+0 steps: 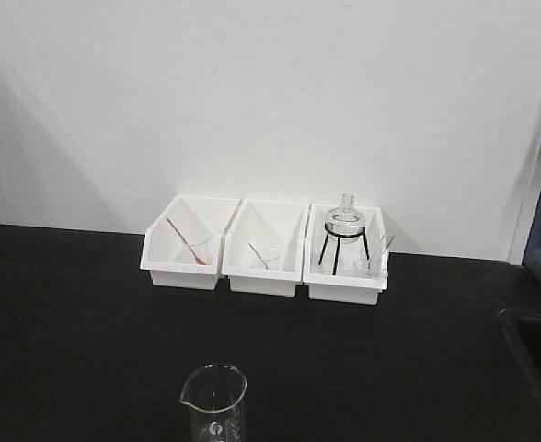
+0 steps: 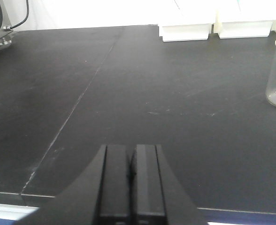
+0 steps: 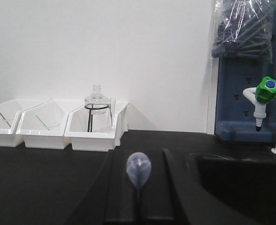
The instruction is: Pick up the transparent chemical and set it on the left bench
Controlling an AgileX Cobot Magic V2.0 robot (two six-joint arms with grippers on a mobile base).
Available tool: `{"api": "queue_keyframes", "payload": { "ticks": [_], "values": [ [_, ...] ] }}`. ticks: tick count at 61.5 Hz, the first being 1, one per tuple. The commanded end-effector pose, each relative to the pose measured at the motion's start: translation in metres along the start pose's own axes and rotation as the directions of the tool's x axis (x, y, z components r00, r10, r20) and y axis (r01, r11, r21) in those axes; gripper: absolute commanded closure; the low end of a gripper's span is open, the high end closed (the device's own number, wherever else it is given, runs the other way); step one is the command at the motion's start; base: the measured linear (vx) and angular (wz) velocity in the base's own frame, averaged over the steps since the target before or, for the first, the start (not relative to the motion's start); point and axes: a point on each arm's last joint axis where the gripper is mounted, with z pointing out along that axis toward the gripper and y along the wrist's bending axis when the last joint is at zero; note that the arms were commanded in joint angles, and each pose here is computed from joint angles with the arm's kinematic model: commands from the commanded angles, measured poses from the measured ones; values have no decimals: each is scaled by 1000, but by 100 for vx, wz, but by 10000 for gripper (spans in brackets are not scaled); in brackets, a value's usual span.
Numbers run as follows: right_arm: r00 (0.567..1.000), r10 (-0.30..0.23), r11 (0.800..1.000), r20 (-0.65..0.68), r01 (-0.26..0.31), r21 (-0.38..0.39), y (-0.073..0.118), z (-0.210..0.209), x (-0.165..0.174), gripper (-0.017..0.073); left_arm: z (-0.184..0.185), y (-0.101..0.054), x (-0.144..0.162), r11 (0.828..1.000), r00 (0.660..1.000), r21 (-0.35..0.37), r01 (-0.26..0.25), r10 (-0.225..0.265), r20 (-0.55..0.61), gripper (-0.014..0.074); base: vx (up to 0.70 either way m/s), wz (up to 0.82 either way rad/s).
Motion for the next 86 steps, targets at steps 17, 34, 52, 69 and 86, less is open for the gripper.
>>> {"api": "queue_keyframes", "payload": {
  "ticks": [17,34,52,69,86],
  "values": [
    [973,24,990,231,9,-140,13,2,-31,559,-1,0,-3,1000,997,-2,9,-9,81,597,0,0],
    [965,-28,834,261,167,-527,56,72,-91,559,-1,0,-3,1000,997,-2,9,-9,81,597,0,0],
    [990,-36,667,135,124,-735,124,195,-109,559,-1,0,-3,1000,997,-2,9,-9,81,597,0,0],
    [992,-126,583,-15,62,-810,227,264,-72,559,-1,0,-3,1000,997,-2,9,-9,81,597,0,0],
    [972,-198,617,-124,25,-787,239,285,-36,559,-1,0,-3,1000,997,-2,9,-9,81,597,0,0]
  ]
}}
